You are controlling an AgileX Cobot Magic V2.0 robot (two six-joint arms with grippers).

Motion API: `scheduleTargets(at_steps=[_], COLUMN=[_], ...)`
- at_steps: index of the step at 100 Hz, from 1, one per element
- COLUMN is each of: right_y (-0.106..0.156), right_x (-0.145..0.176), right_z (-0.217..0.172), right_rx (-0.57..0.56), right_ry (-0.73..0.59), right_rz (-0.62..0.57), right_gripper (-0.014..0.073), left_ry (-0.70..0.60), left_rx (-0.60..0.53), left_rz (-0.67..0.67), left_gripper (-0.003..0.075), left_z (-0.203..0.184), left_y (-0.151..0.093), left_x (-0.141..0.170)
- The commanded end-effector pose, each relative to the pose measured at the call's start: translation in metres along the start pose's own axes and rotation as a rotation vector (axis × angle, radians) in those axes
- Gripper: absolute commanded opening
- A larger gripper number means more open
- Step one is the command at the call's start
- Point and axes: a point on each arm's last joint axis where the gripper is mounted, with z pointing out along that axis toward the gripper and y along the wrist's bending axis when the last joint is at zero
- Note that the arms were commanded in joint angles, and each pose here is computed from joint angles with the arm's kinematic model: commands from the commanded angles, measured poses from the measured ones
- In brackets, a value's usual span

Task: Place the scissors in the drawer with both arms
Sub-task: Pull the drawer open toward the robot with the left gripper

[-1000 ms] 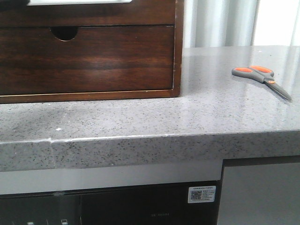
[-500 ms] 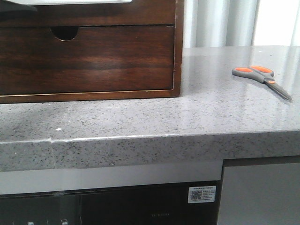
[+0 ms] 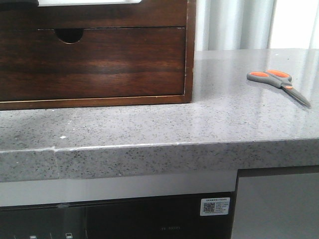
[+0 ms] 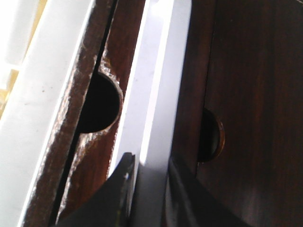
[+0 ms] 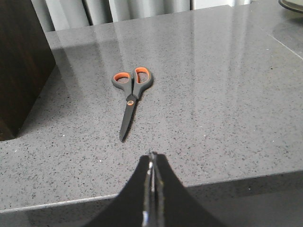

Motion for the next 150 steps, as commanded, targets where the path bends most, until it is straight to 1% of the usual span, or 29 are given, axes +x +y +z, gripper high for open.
scheduleTargets(at_steps=[1, 28, 49, 84, 95, 107, 132, 150], right_y=[0.001, 0.001, 0.001, 0.001, 0.001, 0.001, 0.001, 0.001], right_x=[-0.017, -0.017, -0.017, -0.017, -0.017, -0.017, -0.016, -0.013], right_z=[-0.002, -0.002, -0.002, -0.002, -0.002, -0.002, -0.002, -0.002], right_rx=[0.0, 0.0, 0.0, 0.0, 0.0, 0.0, 0.001, 0.004], right_ry=[-0.093, -0.093, -0.093, -0.09, -0.089, -0.089, -0.078, -0.045], right_rz=[-0.013, -0.013, -0.013, -0.013, -0.013, -0.013, -0.012, -0.012], right_gripper=[-0.0055, -0.0055, -0.0055, -0.0055, -0.0055, -0.0055, -0.0055, -0.0055], left_ry=[-0.044, -0.047, -0.086, -0.106, -0.109, -0.109, -0.118, -0.128], left_rx=[-0.062, -0.064, -0.051, -0.099, -0.106, -0.103, -0.123, -0.144], left_rz=[-0.09, -0.089, -0.074, -0.048, -0.065, -0.089, -0.077, -0.072], left_gripper=[-0.0019, -0.0019, -0.0019, -0.0019, -0.0019, -0.0019, -0.0019, -0.0019], left_z=[0.0, -0.001, 0.0, -0.014, -0.018, -0.026, -0.051, -0.073], left_y=[0.011, 0.011, 0.009, 0.018, 0.018, 0.011, -0.002, -0.016], left_x=[-0.007, -0.007, -0.018, -0.028, -0.029, -0.031, -0.038, -0.042])
